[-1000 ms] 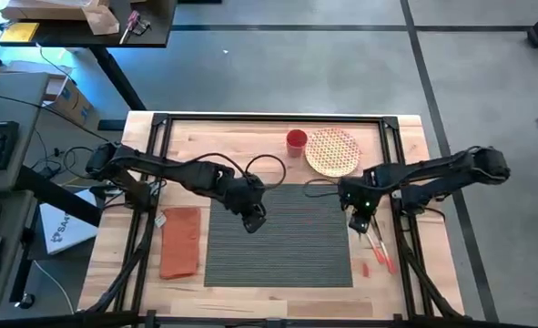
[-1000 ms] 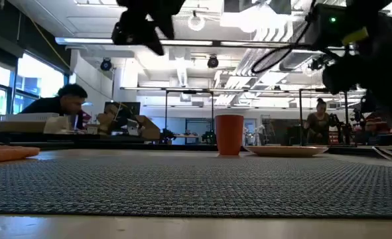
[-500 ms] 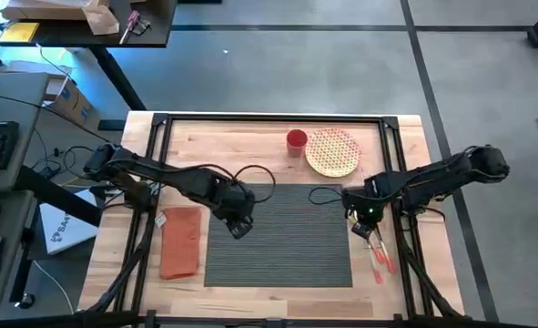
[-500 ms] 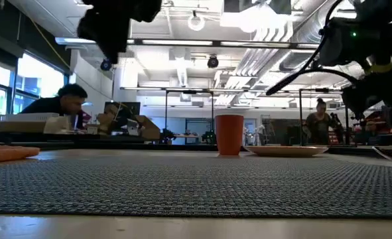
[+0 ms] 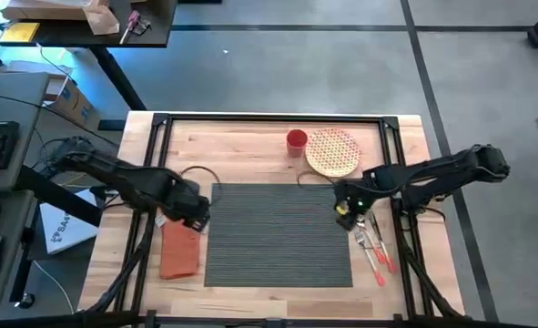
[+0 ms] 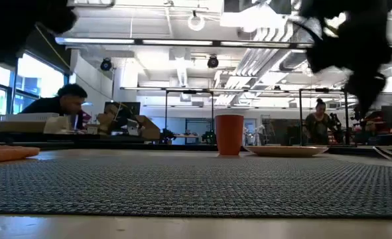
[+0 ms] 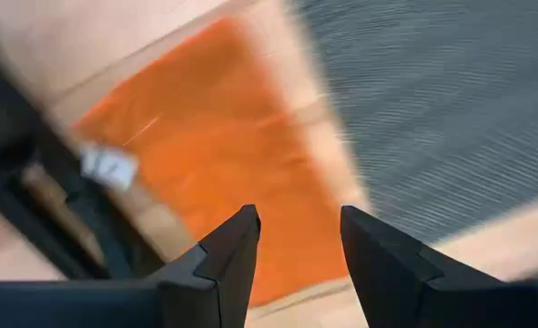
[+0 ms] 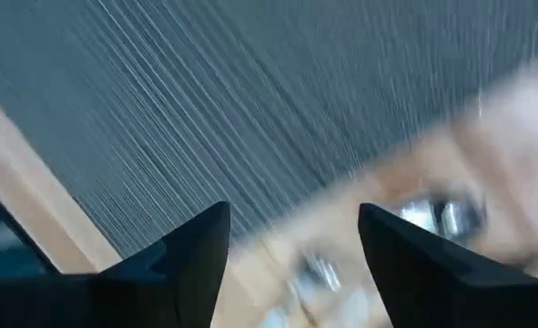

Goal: Set table place
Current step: Fold the orange table napkin

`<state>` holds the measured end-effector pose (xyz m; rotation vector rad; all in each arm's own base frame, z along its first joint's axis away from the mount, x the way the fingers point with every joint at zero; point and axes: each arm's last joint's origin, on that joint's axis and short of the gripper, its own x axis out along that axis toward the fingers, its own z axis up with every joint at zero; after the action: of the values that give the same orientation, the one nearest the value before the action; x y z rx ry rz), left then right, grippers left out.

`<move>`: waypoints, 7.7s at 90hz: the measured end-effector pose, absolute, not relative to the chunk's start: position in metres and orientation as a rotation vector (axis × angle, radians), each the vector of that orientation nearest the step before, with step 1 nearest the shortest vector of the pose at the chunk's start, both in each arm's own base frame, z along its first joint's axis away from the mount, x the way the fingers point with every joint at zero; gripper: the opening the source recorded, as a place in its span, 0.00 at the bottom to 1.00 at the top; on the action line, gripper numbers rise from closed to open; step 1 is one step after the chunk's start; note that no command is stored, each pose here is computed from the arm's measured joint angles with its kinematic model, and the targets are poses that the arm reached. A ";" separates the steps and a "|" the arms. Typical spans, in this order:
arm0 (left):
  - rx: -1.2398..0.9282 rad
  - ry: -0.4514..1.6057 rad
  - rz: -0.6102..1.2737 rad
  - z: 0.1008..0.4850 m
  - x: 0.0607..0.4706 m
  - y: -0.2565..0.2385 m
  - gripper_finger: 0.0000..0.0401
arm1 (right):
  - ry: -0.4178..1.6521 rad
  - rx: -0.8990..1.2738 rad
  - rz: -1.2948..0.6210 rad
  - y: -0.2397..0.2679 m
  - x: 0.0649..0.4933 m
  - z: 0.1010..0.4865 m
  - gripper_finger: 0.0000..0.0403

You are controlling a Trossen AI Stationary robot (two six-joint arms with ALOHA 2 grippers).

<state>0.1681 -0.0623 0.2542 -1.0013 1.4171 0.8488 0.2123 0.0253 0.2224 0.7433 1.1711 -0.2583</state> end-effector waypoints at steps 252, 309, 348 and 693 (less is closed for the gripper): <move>-0.870 0.969 -0.007 0.303 0.272 -0.042 0.00 | 0.751 0.635 -0.114 0.021 0.258 0.257 0.51; -0.763 1.245 -0.357 0.295 0.254 -0.113 0.00 | 0.807 0.353 0.047 0.020 0.394 0.219 0.51; -0.723 1.342 -0.333 0.280 0.245 -0.151 0.00 | 0.820 0.221 -0.194 -0.062 0.492 0.166 0.50; 0.049 1.376 -0.197 0.228 0.220 -0.151 0.14 | 0.965 0.588 -0.144 0.088 0.228 0.154 0.28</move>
<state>0.2204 -0.1512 0.2278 0.0487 1.3758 -0.1974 0.2277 0.0885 0.1536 0.5884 0.9654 -0.1436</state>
